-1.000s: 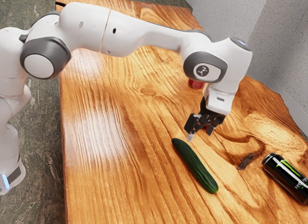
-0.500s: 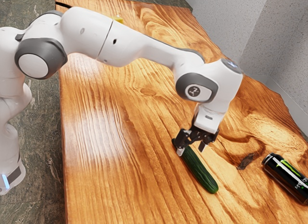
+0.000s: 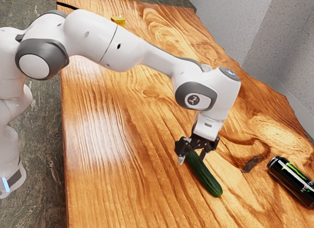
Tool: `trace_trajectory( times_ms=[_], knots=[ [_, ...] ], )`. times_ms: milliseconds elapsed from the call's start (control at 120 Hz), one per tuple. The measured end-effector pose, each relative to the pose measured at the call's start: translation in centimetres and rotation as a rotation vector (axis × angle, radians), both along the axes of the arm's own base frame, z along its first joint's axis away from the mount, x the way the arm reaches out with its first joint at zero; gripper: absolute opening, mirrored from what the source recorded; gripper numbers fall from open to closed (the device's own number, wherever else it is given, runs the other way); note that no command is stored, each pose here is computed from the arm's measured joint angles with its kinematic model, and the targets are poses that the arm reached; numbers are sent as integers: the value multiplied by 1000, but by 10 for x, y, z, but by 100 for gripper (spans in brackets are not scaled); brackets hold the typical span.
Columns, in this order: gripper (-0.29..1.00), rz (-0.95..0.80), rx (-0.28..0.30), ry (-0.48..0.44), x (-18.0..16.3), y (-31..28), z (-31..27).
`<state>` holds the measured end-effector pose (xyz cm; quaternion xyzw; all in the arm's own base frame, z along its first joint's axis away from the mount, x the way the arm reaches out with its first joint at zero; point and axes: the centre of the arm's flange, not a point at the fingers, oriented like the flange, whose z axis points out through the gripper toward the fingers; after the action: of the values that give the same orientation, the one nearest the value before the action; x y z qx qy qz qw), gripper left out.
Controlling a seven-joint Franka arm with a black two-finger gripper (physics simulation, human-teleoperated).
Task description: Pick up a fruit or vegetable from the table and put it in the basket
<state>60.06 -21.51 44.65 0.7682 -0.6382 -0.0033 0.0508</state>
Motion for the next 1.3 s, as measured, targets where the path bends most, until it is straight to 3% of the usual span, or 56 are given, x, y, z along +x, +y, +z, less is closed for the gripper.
trace_trajectory(
  times_ms=[225, 400, 1300],
  knots=[
    [78, 2, -18, -4, -2, 2, -8],
    [70, 2, -25, -12, -1, 3, -11],
    [70, 10, -30, -22, 5, 17, -24]
  ],
)
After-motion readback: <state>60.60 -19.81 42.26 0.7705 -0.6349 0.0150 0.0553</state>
